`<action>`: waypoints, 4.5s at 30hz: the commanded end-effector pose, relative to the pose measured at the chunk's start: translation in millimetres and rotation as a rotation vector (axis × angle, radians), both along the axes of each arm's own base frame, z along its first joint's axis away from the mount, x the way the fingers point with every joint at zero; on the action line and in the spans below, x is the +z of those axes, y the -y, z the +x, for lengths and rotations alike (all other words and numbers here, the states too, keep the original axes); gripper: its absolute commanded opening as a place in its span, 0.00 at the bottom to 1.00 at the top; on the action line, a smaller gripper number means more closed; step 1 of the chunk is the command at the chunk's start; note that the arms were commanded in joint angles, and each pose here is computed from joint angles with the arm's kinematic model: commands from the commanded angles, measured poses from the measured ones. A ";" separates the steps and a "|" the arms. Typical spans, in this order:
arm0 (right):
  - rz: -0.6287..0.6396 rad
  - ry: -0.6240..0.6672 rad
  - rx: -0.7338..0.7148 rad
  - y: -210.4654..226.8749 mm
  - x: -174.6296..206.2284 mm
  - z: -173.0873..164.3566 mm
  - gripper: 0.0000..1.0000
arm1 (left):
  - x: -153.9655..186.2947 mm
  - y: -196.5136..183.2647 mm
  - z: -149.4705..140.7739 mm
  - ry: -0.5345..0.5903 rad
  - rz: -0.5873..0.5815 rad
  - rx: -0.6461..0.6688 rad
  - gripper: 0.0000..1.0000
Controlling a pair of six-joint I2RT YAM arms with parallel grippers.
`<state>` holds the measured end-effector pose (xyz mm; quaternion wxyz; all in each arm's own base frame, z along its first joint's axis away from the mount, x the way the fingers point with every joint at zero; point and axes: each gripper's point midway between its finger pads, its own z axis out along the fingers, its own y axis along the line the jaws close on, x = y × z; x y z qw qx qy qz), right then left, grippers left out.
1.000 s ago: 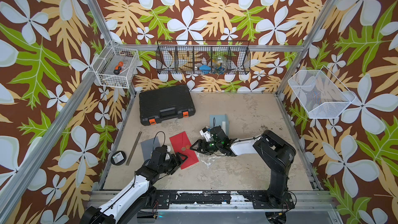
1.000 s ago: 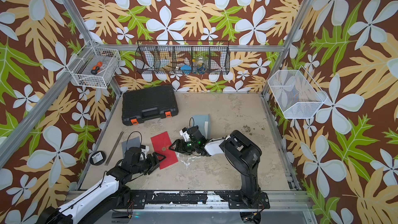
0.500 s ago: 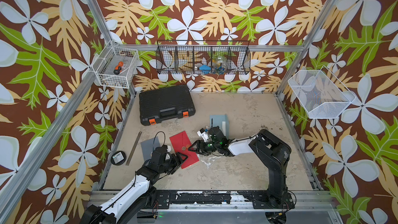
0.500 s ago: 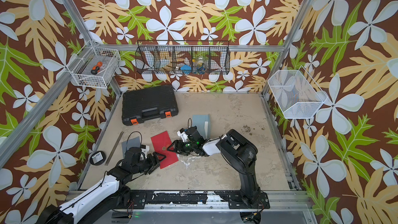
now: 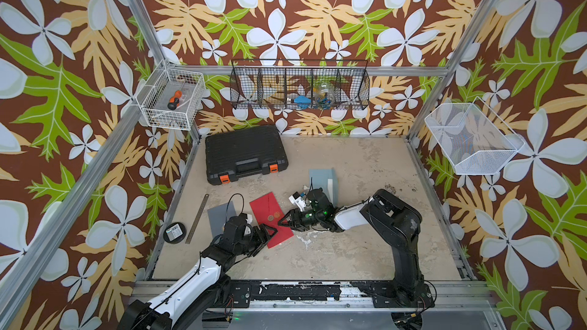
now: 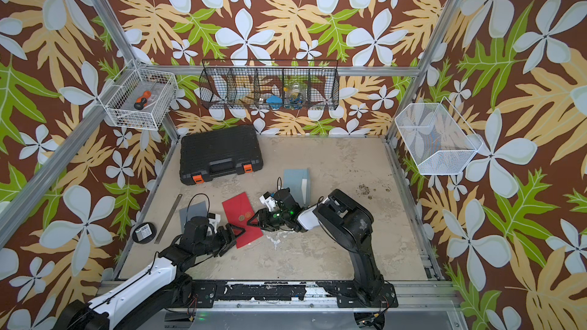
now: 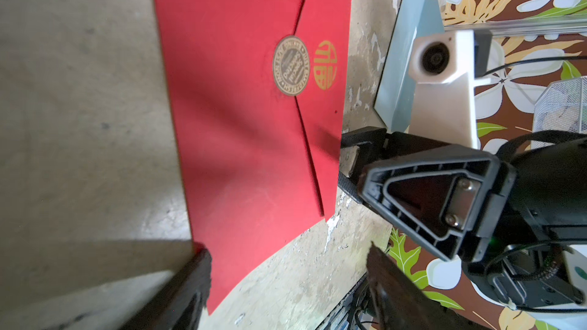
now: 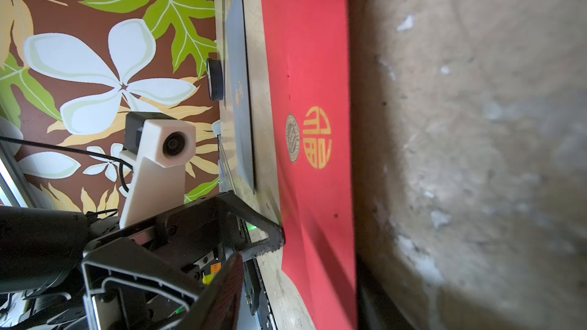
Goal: Open the envelope
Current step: Pick up the envelope from the center of the board.
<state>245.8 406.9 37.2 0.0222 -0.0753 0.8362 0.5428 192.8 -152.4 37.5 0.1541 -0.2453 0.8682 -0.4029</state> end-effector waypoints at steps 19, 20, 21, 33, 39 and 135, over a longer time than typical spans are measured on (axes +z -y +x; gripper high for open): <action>0.007 0.014 0.030 -5.3 -3.6 0.6 0.02 | -23.0 -19.0 -14.5 -0.080 0.101 0.043 0.80; 0.007 0.015 0.030 -5.3 -3.5 0.7 0.02 | -22.5 -19.2 -14.2 -0.078 0.102 0.045 0.80; 0.004 0.019 0.029 -5.2 -3.2 0.8 0.02 | -21.9 -19.1 -13.9 -0.076 0.100 0.046 0.81; -0.015 0.033 0.023 -2.7 -3.9 2.0 0.00 | -13.1 -19.8 -7.9 -0.035 0.088 0.068 0.83; -0.022 0.031 0.021 -1.8 -5.1 1.4 0.00 | 6.2 -14.5 6.9 0.037 0.058 0.074 0.84; 0.041 0.917 -0.320 121.6 204.8 46.5 0.00 | 226.6 23.7 76.3 0.792 -0.068 -0.061 0.84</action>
